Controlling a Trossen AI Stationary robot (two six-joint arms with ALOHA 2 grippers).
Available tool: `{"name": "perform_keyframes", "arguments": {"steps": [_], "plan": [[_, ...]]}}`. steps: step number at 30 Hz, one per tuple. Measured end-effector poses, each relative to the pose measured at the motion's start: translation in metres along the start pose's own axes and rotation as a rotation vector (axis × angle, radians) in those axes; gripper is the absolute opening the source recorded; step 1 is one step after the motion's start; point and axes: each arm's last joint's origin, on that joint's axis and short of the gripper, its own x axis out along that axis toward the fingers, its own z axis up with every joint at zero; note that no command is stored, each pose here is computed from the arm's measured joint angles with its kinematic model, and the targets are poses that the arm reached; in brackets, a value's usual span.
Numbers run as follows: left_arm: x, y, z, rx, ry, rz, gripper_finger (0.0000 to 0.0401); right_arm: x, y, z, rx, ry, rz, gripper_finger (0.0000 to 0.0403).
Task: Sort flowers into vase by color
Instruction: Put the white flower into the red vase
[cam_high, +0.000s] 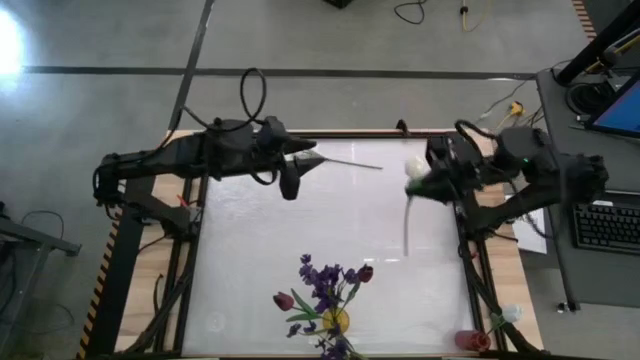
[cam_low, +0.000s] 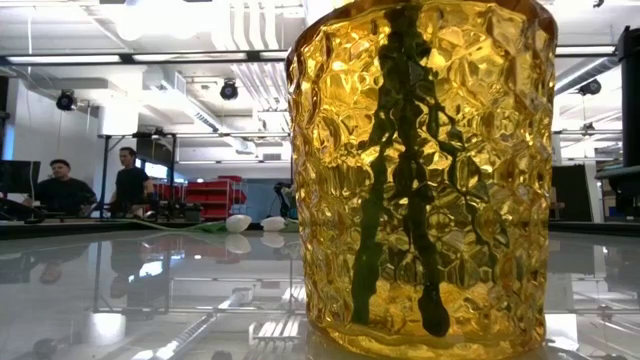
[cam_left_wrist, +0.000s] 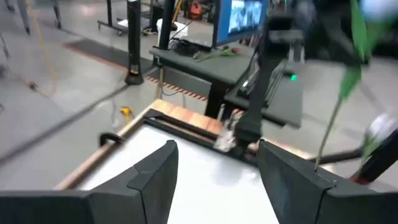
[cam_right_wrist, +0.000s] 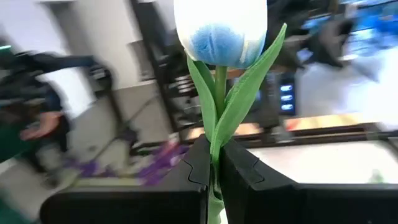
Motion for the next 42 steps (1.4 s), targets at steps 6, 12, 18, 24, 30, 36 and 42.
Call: {"name": "perform_keyframes", "arguments": {"steps": [6, 12, 18, 24, 30, 36, 42], "plan": [[-0.003, -0.002, 0.008, -0.155, -0.039, -0.014, 0.0206, -0.019, 0.026, -0.022, 0.03, 0.045, 0.192, 0.0013], [0.007, -0.004, 0.006, -0.113, -0.039, -0.013, 0.0206, -0.02, 0.047, -0.045, 0.054, 0.137, 0.368, 0.0013], [0.019, -0.006, 0.0, -0.118, -0.017, -0.005, 0.0206, -0.018, 0.065, -0.067, 0.012, 0.221, 0.528, 0.0013], [0.03, -0.008, -0.005, -0.165, 0.003, -0.007, 0.0206, -0.023, 0.078, -0.087, -0.05, 0.222, 0.67, 0.0013], [0.03, -0.012, -0.005, -0.215, -0.004, -0.023, 0.0206, -0.032, 0.083, -0.106, -0.071, 0.128, 0.799, 0.0013], [0.029, -0.016, -0.001, -0.228, -0.048, -0.054, 0.0206, -0.036, 0.081, -0.123, -0.034, 0.08, 0.877, 0.0013], [0.029, -0.017, -0.001, -0.232, -0.05, -0.054, 0.0206, -0.036, 0.081, -0.132, -0.038, 0.061, 0.958, 0.0013]]}}
